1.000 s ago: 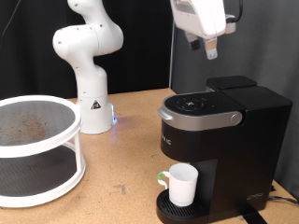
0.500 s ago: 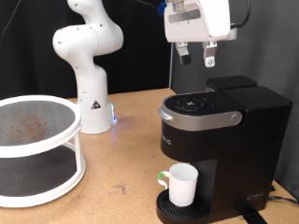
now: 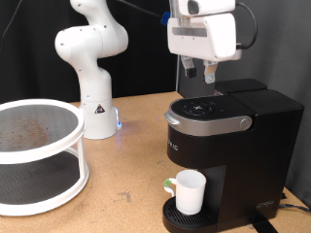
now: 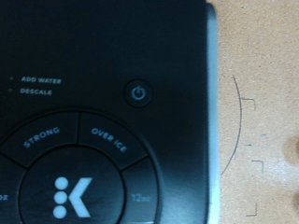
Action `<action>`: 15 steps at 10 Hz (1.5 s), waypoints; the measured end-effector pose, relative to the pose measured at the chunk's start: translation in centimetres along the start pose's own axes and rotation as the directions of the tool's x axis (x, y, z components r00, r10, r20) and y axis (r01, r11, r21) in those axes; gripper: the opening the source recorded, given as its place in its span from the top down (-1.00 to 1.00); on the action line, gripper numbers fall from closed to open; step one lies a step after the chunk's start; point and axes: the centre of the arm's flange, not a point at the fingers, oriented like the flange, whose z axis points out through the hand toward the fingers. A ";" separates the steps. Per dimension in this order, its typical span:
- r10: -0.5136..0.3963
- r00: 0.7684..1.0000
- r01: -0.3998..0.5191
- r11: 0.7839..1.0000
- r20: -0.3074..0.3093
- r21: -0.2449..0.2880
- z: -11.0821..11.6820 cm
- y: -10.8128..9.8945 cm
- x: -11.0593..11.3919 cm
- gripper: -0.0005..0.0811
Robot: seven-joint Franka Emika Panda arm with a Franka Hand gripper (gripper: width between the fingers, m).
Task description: Make a cup of coffee with the keurig machine
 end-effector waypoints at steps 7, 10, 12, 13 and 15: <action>0.029 0.999 -0.031 0.999 0.035 0.042 4.5 0.0 -0.5 0.85; 0.040 0.999 -0.042 0.998 0.034 0.054 6.3 0.2 -0.4 0.98; 0.049 0.998 -0.052 0.994 0.030 0.100 6.4 0.2 -0.4 0.99; 0.054 0.998 -0.059 0.989 0.044 0.133 6.4 0.3 -0.5 0.99; 0.059 0.996 -0.068 0.986 0.065 0.155 6.5 0.6 -0.5 0.99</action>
